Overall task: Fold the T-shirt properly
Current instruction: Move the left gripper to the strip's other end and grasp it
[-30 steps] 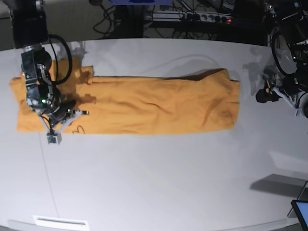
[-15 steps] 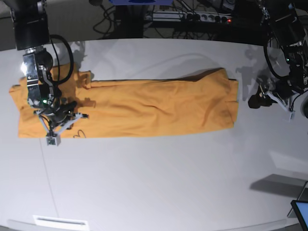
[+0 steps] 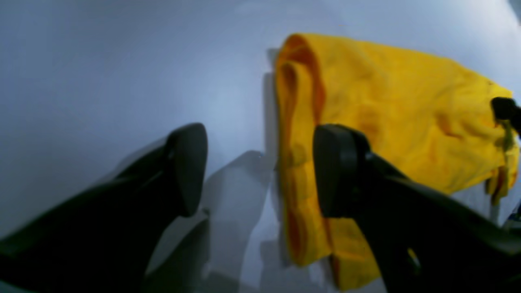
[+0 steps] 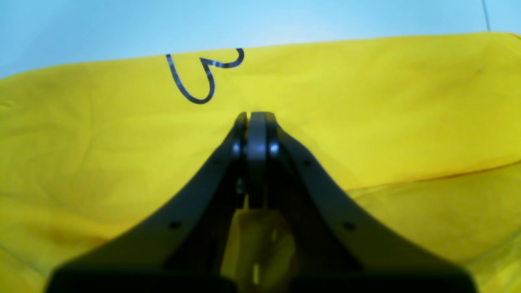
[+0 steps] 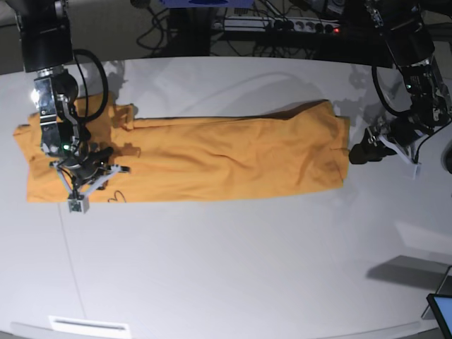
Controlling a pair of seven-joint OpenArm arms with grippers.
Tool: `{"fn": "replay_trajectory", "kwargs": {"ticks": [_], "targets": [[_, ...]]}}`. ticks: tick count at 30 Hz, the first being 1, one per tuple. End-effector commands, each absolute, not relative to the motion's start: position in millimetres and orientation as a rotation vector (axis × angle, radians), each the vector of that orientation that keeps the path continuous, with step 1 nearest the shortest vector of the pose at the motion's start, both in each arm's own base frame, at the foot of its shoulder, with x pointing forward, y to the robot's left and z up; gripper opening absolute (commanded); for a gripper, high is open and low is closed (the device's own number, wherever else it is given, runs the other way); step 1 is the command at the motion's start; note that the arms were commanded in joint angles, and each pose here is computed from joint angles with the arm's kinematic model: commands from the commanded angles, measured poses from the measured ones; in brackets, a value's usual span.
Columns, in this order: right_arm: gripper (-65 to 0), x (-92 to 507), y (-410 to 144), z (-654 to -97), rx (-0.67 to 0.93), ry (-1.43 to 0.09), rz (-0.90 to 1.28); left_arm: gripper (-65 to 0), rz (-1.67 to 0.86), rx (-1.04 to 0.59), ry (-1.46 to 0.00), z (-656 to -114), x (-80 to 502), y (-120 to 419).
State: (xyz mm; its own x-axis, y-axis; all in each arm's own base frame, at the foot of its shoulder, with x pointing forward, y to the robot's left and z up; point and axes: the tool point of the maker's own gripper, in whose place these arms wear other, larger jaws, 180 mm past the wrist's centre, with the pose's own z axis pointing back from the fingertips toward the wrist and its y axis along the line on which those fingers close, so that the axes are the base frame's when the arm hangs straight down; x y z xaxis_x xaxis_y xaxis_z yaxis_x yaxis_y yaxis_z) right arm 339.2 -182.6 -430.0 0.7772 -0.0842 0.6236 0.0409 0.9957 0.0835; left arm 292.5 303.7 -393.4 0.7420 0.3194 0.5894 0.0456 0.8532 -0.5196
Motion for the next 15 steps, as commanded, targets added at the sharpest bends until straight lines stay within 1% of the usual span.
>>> {"fn": "replay_trajectory", "kwargs": {"ticks": [1,6,15], "targets": [[-65.0,289,-187,-468,0.045,-0.430,-0.083,-24.0,0.138,-0.508,-0.660,-401,285,305],[-65.0,289,-187,-468,0.045,-0.431,-0.083,-24.0,0.137,-0.522,-0.657,-404,285,299],[-65.0,289,-187,-468,0.045,-0.430,-0.083,-24.0,0.087,-0.590,-0.594,-423,281,256]]}}
